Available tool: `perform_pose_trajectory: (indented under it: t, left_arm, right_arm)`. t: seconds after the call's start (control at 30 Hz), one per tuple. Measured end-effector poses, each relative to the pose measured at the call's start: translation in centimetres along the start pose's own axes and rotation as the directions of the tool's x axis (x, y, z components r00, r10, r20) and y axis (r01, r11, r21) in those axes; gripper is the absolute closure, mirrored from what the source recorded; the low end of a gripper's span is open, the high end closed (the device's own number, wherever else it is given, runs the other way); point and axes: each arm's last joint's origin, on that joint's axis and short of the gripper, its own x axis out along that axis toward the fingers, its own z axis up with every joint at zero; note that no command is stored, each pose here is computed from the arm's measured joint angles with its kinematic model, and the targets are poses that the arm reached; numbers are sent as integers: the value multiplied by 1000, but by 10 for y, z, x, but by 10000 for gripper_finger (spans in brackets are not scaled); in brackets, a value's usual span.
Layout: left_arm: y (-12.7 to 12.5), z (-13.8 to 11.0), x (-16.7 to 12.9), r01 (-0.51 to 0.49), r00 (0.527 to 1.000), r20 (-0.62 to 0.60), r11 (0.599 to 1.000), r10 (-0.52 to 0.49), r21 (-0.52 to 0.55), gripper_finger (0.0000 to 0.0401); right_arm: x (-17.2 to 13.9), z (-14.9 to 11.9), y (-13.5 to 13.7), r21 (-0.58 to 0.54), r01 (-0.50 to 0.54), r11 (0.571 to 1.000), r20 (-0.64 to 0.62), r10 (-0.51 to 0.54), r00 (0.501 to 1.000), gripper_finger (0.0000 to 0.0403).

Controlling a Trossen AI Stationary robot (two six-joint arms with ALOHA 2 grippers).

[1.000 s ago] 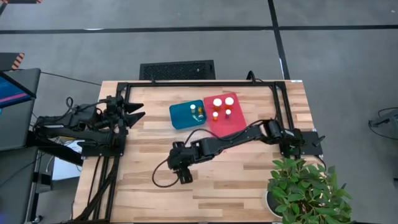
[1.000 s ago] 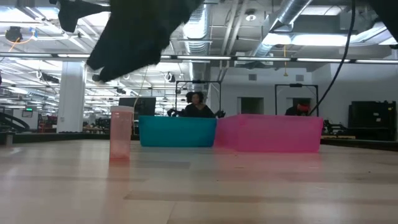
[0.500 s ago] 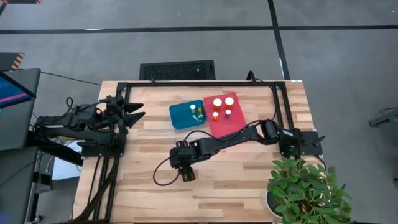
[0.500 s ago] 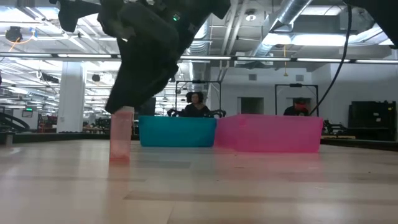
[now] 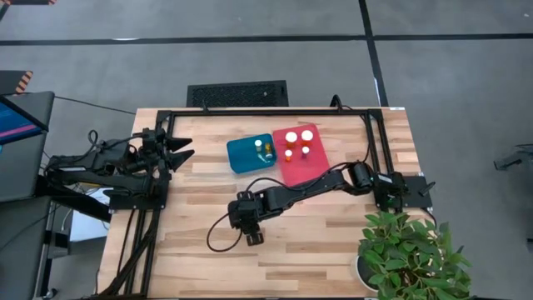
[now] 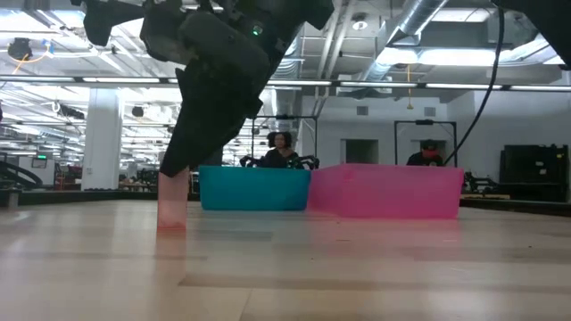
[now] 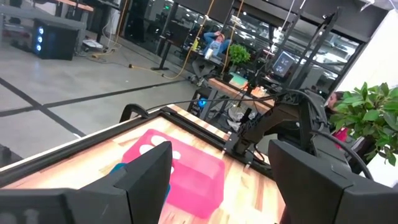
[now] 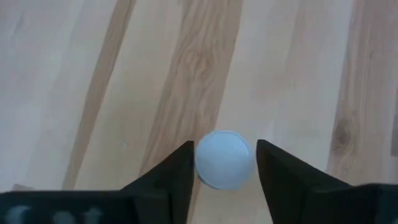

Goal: Pick and place medicine bottles into bin by pill shape (circle, oval)
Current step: Put the red pill bottle into the blue bin

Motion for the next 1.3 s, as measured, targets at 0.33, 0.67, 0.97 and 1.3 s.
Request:
perform_pose_trajectory:
  t: [0.33, 0.67, 0.97, 1.3]
  left_arm:
    - [0, 0, 0, 0, 1000, 0, 1000, 0, 0, 142]
    - [0, 1, 0, 4, 1000, 9, 1000, -4, -5, 142]
    - [-1, 3, 0, 4, 1000, 22, 1000, -4, -10, 142]
    - [-1, 4, 0, 4, 1000, 31, 1000, -4, -17, 142]
  right_arm:
    - [-2, 1, -1, -2, 4, 1000, 4, -4, 1000, 308]
    - [-85, 21, -56, 96, 101, 990, 124, -113, 986, 285]
    - [-151, 10, -151, 299, 320, 899, 157, -378, 913, 288]
    - [-108, -13, -186, 333, 347, 877, 30, -377, 926, 287]
